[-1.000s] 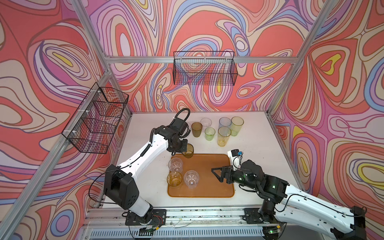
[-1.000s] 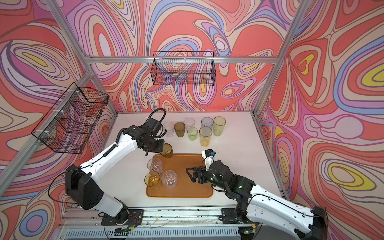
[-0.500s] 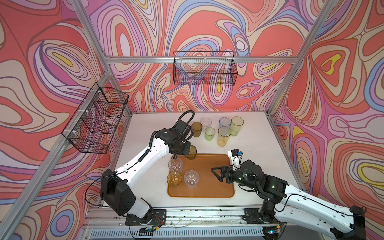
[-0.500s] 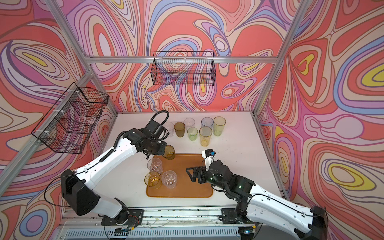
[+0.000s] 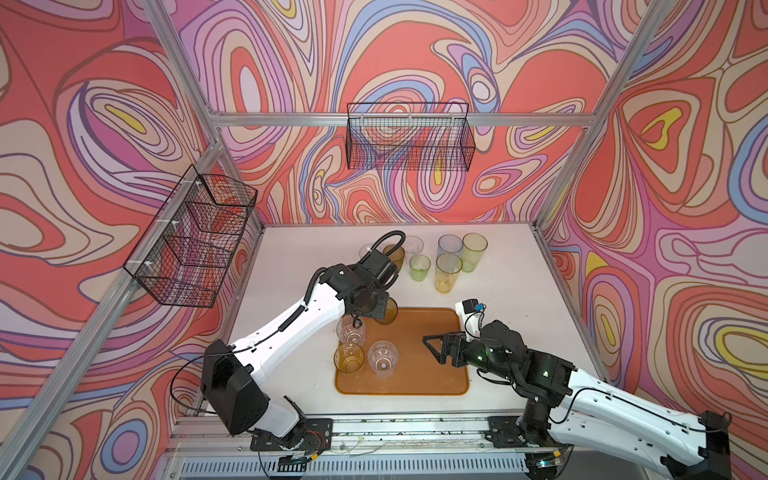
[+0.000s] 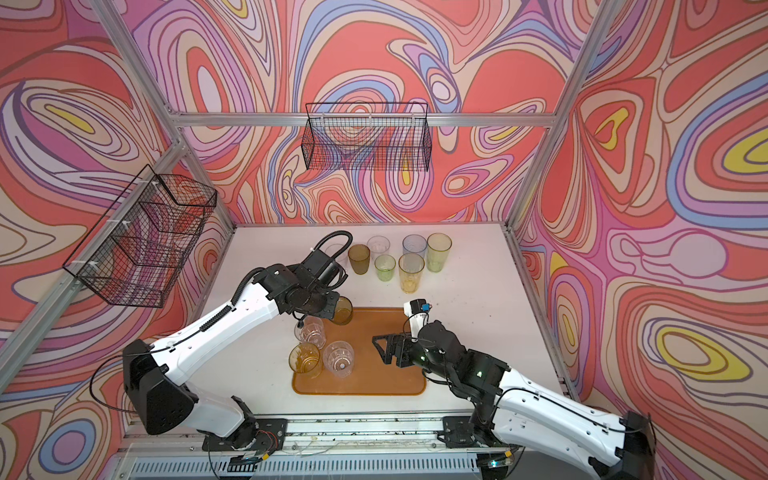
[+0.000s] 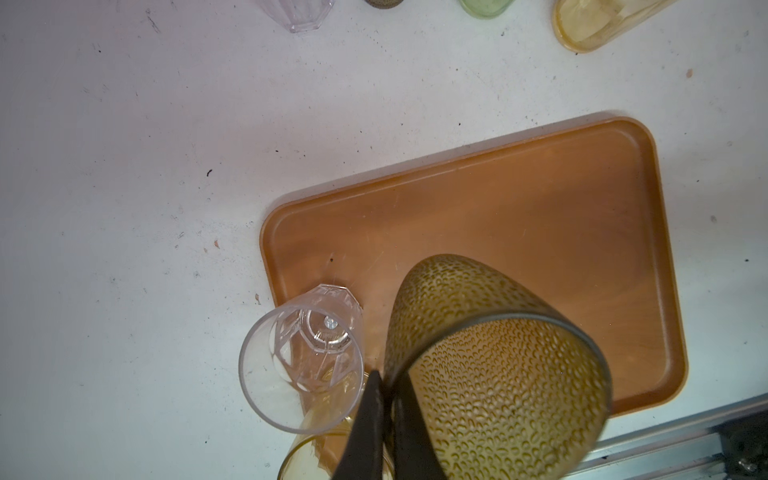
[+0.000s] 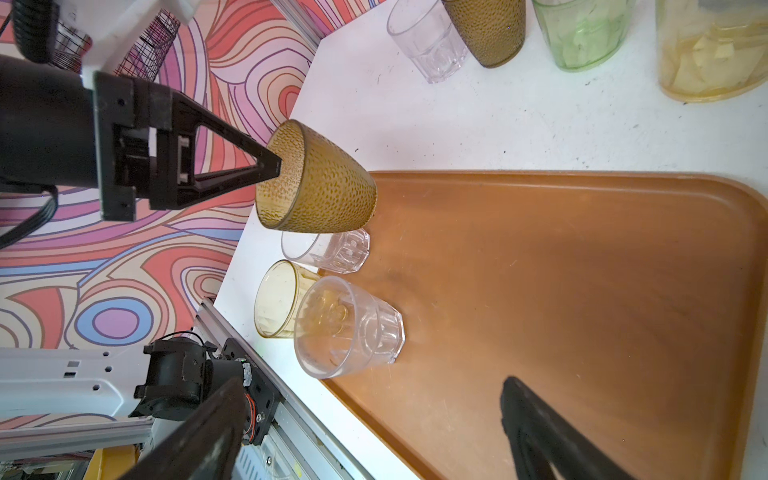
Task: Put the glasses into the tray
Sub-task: 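Carry the amber dimpled glass with the left gripper over the tray, then lower the amber glass onto the tray beside the clear glass, open left gripper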
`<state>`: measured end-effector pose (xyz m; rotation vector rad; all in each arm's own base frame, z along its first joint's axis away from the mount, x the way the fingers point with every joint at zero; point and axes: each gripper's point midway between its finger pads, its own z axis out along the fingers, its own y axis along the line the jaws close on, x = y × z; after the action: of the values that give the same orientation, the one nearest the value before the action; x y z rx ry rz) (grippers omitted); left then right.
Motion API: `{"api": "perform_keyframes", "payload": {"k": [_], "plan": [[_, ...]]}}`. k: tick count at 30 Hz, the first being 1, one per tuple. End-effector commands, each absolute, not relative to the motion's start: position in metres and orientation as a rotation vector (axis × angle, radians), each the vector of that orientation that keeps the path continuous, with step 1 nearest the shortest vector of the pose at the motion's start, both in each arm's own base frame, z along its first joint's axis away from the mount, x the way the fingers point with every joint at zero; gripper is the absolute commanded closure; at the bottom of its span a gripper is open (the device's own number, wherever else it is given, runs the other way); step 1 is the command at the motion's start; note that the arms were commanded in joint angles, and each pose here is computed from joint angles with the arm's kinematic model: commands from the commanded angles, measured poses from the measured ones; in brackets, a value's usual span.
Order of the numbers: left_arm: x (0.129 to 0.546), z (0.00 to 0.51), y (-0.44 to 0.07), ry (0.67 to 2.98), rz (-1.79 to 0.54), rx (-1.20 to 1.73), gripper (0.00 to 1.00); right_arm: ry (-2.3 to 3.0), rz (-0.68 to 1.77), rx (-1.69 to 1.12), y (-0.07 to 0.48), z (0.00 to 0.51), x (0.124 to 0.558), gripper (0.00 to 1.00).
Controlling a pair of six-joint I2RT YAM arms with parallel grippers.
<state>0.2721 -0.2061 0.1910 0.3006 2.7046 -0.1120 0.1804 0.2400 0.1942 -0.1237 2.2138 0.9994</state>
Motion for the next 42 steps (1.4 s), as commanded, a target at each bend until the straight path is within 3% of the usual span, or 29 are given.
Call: {"api": "perform_keyframes", "payload": {"k": [1,42], "plan": [[0.267,0.199,-0.204,2.689,-0.082,0.286,1.0,2.208,0.998,-0.098,0.237,0.192,0.182,0.02],[0.263,0.119,-0.21,2.819,0.104,0.372,1.0,2.229,0.987,-0.092,0.239,0.187,0.183,0.02]]}}
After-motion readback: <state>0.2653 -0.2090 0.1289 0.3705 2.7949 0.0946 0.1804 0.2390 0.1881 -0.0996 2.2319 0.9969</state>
